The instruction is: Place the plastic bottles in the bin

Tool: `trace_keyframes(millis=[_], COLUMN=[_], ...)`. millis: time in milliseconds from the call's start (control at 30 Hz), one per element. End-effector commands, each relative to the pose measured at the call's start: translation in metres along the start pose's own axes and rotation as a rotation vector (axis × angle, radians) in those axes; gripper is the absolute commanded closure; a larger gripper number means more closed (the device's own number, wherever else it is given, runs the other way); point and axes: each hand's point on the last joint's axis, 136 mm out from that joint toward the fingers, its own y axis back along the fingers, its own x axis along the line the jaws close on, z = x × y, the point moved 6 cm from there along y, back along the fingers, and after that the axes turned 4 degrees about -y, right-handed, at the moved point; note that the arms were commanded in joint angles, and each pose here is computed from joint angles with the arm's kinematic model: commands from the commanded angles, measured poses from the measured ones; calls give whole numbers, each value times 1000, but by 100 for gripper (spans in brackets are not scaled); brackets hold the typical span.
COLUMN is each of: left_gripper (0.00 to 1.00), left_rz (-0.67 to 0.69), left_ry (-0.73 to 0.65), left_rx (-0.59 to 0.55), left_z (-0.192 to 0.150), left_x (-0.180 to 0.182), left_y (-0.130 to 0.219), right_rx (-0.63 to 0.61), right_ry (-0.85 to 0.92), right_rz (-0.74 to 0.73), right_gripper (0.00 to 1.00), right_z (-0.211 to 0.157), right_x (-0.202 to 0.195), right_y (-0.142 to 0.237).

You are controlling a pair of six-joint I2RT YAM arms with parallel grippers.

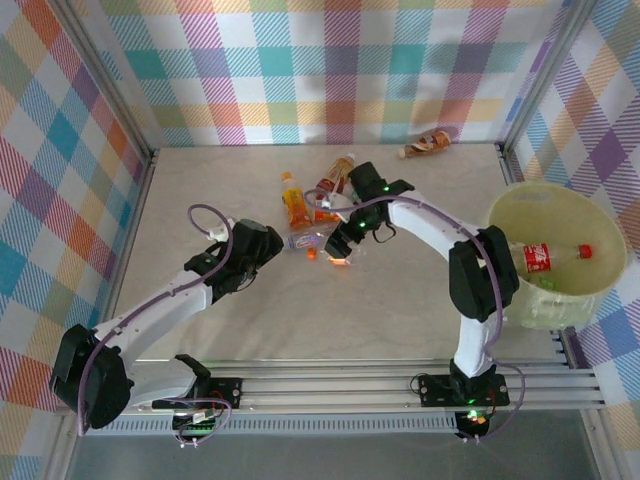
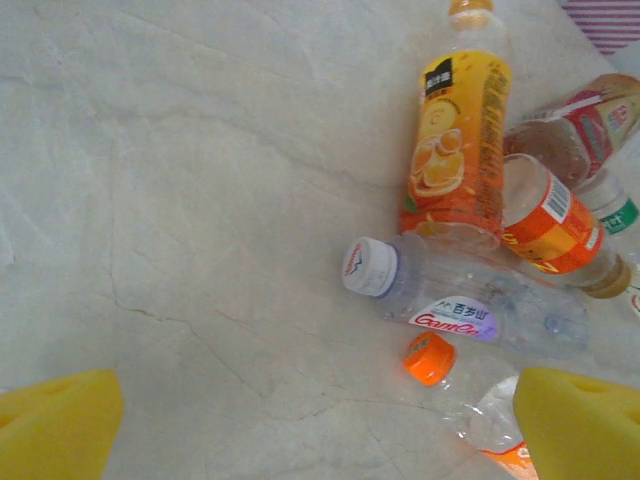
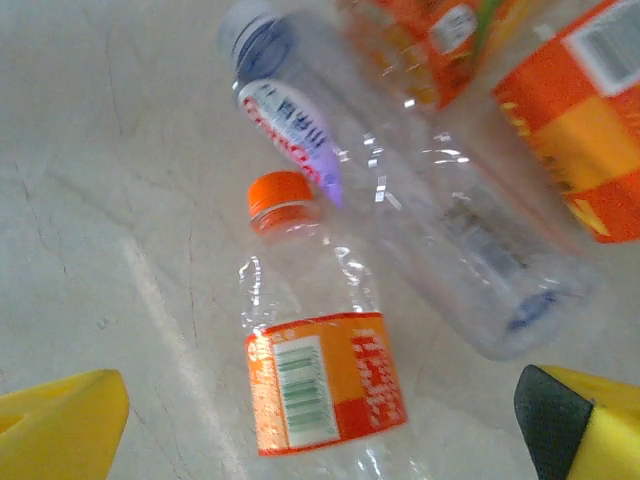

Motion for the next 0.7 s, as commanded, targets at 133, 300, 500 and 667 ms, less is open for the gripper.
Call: trace_keyframes(millis=[133, 300, 500, 667], left_gripper=[0, 0, 0, 0], left_rz=[43, 45, 51, 45], left_ry=[25, 23, 25, 24], left_rx=[49, 56, 60, 67], left_z=[-8, -9, -10, -11], left_x=[10, 10, 11, 11], left_y=[-7, -6, -8, -8], right_rx=[220, 286, 307, 253], right_ry=[217, 254, 263, 266], right_rz=[-9, -23, -61, -52], right_gripper=[2, 5, 19, 27], right_z=[-22, -29, -33, -25], right_x=[19, 24, 23, 30], right_y=[-52, -69, -81, -72])
